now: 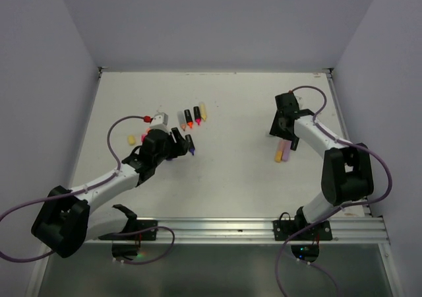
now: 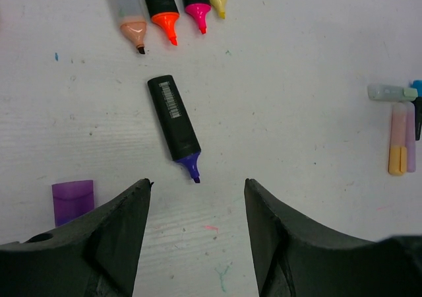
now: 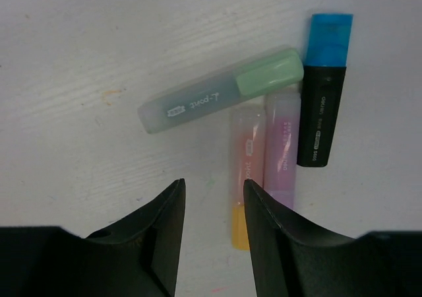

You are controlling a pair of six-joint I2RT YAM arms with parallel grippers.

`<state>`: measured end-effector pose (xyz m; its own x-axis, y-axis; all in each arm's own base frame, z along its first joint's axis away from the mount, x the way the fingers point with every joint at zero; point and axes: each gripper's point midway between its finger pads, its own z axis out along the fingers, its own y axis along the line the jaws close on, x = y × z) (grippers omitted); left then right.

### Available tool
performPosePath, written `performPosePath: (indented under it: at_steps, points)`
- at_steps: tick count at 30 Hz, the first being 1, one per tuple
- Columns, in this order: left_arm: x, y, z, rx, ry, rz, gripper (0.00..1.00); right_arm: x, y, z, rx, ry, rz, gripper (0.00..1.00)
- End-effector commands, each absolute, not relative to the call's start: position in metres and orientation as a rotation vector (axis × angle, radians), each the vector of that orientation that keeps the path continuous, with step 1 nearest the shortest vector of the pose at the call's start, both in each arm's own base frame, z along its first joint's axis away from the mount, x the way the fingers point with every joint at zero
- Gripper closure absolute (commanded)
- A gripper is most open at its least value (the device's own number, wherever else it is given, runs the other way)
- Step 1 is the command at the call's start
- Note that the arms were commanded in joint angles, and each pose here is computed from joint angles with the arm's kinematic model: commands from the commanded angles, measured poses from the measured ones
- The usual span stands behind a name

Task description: Open the pen caps

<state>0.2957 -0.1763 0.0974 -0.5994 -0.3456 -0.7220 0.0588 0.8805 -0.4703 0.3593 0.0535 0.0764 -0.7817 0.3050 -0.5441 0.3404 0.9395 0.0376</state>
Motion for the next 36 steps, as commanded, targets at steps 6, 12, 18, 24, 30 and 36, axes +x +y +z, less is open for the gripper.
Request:
performPosePath:
  at_steps: [6, 12, 18, 24, 30, 36]
  points:
    - [0.308, -0.197, 0.129, -0.139, 2.053, -0.641, 0.38, 0.35, 0.043, 0.06, 0.472, 2.555, -0.103, 0.58]
    - [0.307, -0.196, 0.126, -0.142, 2.06, -0.637, 0.38, 0.349, 0.037, 0.044, 0.475, 2.578, -0.14, 0.58]
    - [0.307, -0.195, 0.123, -0.143, 2.064, -0.628, 0.37, 0.348, 0.03, 0.039, 0.466, 2.573, -0.173, 0.55]
    - [0.307, -0.195, 0.123, -0.146, 2.064, -0.63, 0.37, 0.346, 0.032, 0.027, 0.468, 2.596, -0.15, 0.55]
    - [0.305, -0.194, 0.122, -0.144, 2.07, -0.63, 0.37, 0.344, 0.032, 0.014, 0.482, 2.618, -0.14, 0.55]
    - [0.304, -0.194, 0.123, -0.146, 2.069, -0.63, 0.37, 0.343, 0.037, 0.005, 0.485, 2.633, -0.1, 0.6]
